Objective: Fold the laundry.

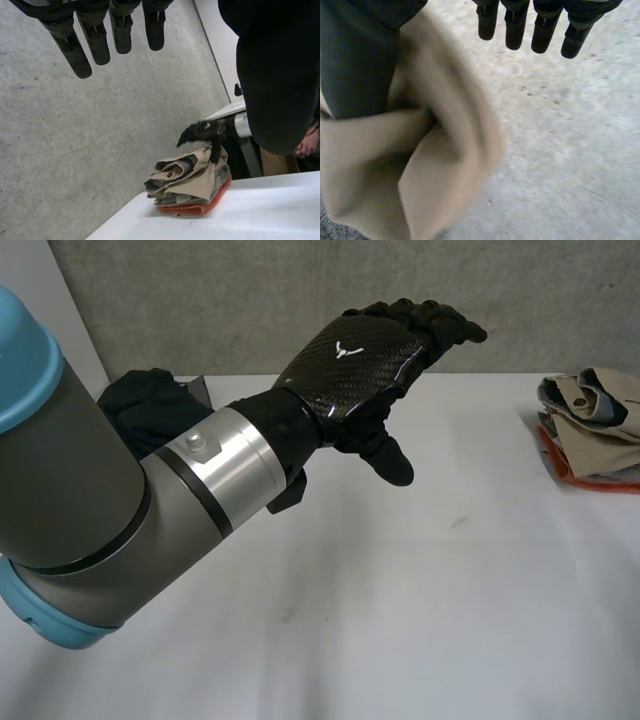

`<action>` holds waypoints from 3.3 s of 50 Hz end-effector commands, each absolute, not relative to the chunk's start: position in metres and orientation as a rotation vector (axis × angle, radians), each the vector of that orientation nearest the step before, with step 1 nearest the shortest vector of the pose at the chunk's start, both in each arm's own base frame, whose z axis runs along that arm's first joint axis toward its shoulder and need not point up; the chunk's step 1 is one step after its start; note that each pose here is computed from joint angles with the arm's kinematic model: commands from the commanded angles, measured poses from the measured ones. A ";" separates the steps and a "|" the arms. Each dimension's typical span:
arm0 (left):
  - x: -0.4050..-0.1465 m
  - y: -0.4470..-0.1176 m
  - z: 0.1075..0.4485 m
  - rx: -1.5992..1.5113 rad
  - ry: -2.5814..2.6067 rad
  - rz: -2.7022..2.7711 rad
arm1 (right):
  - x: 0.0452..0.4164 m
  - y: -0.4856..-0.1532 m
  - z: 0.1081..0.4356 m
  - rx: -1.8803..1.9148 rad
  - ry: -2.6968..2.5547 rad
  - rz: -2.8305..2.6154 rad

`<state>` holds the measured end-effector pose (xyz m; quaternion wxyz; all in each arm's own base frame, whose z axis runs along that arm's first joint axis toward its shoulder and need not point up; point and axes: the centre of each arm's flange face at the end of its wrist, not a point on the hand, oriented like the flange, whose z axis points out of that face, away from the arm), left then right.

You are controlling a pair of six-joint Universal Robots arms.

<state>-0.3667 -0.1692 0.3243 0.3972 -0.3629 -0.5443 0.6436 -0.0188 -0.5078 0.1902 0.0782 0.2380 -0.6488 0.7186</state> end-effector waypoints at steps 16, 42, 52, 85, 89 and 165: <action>-0.362 -0.180 0.383 -0.780 -1.266 1.815 | -0.021 -0.464 0.388 0.320 -1.448 1.967; -0.203 -0.431 0.203 -0.990 -2.289 2.358 | 0.263 -0.280 0.212 1.413 -1.903 2.264; -0.201 -0.484 0.133 -1.084 -2.007 2.393 | 0.252 -0.266 0.170 1.483 -1.993 2.064; -0.314 -0.312 0.330 -0.656 -1.343 2.417 | 0.233 -0.276 0.189 1.338 -1.957 2.075; -0.323 -0.264 0.302 -0.742 -1.441 2.258 | 0.226 -0.280 0.200 1.275 -1.936 2.089; -0.259 -0.299 0.178 -0.778 -2.248 1.950 | 0.205 -0.148 0.251 1.885 -2.070 1.396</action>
